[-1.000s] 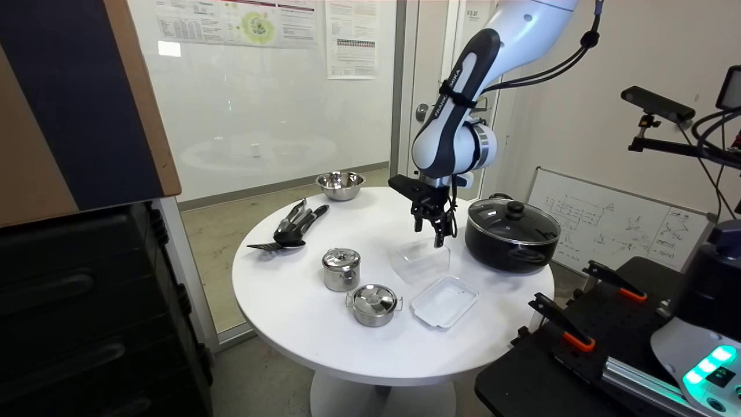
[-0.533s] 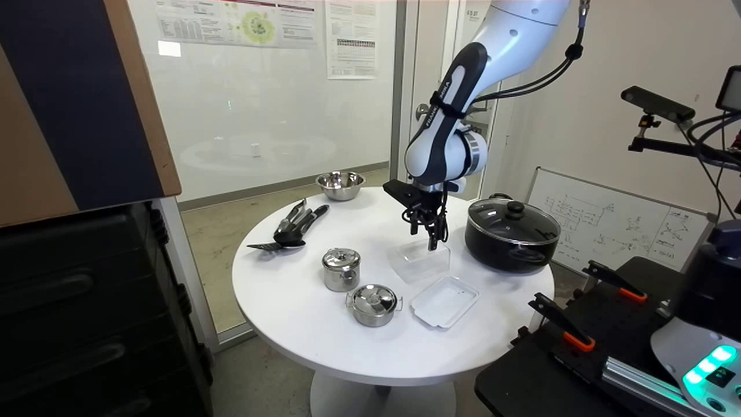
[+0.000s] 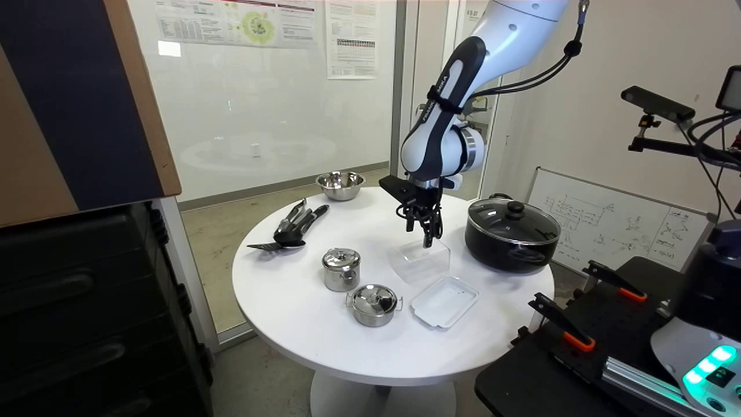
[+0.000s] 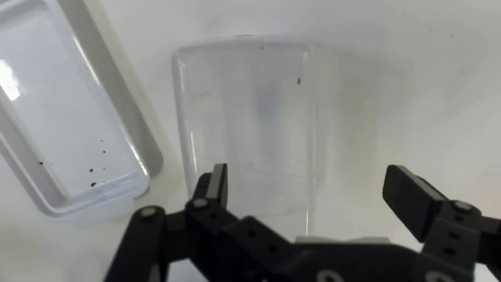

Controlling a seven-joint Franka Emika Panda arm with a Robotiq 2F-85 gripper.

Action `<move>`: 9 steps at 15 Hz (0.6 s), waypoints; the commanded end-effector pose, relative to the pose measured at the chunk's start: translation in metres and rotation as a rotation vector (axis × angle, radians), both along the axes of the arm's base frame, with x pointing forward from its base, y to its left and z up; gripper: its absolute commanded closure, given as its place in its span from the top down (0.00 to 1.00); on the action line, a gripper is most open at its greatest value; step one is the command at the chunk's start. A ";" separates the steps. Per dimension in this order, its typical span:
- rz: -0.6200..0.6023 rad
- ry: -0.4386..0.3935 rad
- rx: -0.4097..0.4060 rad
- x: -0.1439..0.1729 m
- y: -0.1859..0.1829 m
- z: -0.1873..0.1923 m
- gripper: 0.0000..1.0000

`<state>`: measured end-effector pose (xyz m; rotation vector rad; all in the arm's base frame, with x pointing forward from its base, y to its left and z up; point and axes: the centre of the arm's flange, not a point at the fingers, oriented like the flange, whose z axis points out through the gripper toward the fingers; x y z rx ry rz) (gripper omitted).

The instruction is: Place the clear bowl on top of the white lid

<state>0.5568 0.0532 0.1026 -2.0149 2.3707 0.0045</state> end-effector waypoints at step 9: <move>-0.004 0.080 -0.010 -0.018 0.004 0.000 1.00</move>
